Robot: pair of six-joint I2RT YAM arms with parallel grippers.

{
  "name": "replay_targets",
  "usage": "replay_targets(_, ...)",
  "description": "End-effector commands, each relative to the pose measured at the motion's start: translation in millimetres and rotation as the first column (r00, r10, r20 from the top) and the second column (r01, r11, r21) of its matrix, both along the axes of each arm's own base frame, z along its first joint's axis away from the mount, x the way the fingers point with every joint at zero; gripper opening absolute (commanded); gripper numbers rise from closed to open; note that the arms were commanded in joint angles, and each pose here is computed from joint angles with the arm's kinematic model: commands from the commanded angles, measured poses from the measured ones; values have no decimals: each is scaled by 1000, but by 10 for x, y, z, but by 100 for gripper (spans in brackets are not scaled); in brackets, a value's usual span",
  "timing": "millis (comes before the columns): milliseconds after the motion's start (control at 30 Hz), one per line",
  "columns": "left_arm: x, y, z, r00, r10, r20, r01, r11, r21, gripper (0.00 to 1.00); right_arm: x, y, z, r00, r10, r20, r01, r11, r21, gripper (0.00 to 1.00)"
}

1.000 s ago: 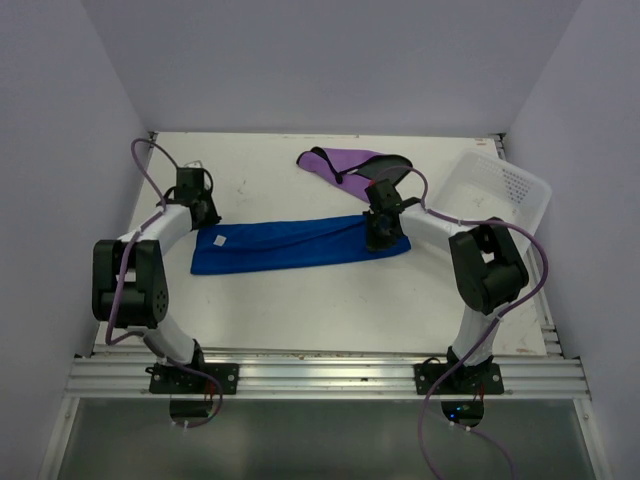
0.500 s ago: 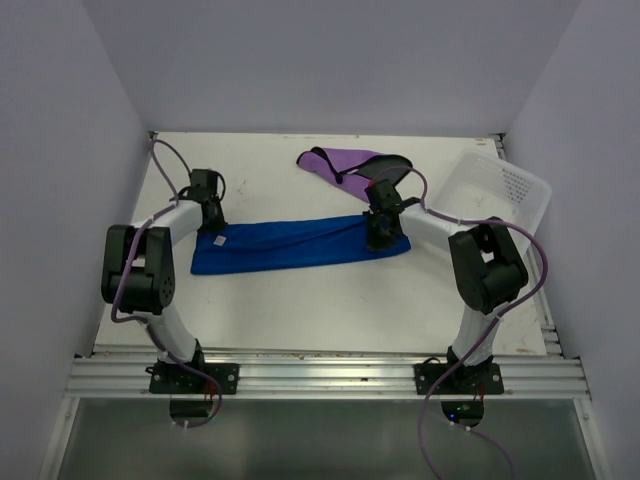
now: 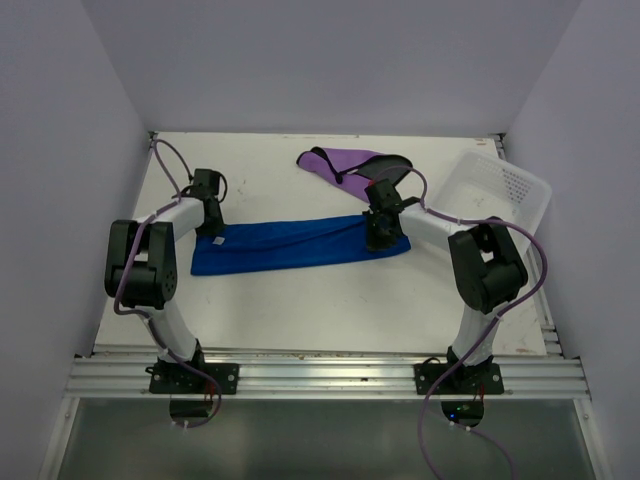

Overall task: Roll the towels
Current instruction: Fold the towel

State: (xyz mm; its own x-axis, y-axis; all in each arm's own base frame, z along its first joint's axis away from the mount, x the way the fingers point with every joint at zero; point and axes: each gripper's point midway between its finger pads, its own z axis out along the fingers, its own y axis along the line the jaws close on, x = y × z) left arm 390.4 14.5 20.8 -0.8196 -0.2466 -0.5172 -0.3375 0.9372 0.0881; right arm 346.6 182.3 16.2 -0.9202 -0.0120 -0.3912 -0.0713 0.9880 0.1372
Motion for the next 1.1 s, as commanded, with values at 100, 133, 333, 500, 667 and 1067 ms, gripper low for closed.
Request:
replay_targets(100,88,26,70,1000,23,19,-24,999,23,23,-15,-32,-192,1000,14,-28,-15,999,-29,0)
replay_targets(133,78,26,59,1000,24,15,-25,999,22,20,-20,-31,-193,999,15,-28,-16,999,-31,0)
replay_targets(333,49,55,48,999,36,11,-37,999,36,0,-16,-38,-204,999,13,-29,-13,999,-33,0)
replay_targets(500,66,75,111,998,55,27,-56,998,41,0,-15,-41,-202,999,13,-32,-14,999,-37,0)
replay_targets(667,138,121,305,994,85,74,-90,994,56,0,-24,-49,-213,999,13,-36,-14,999,-40,0)
replay_targets(1067,219,226,560,972,168,163,-182,980,75,0,-31,-51,-228,999,16,-42,-18,999,-42,0)
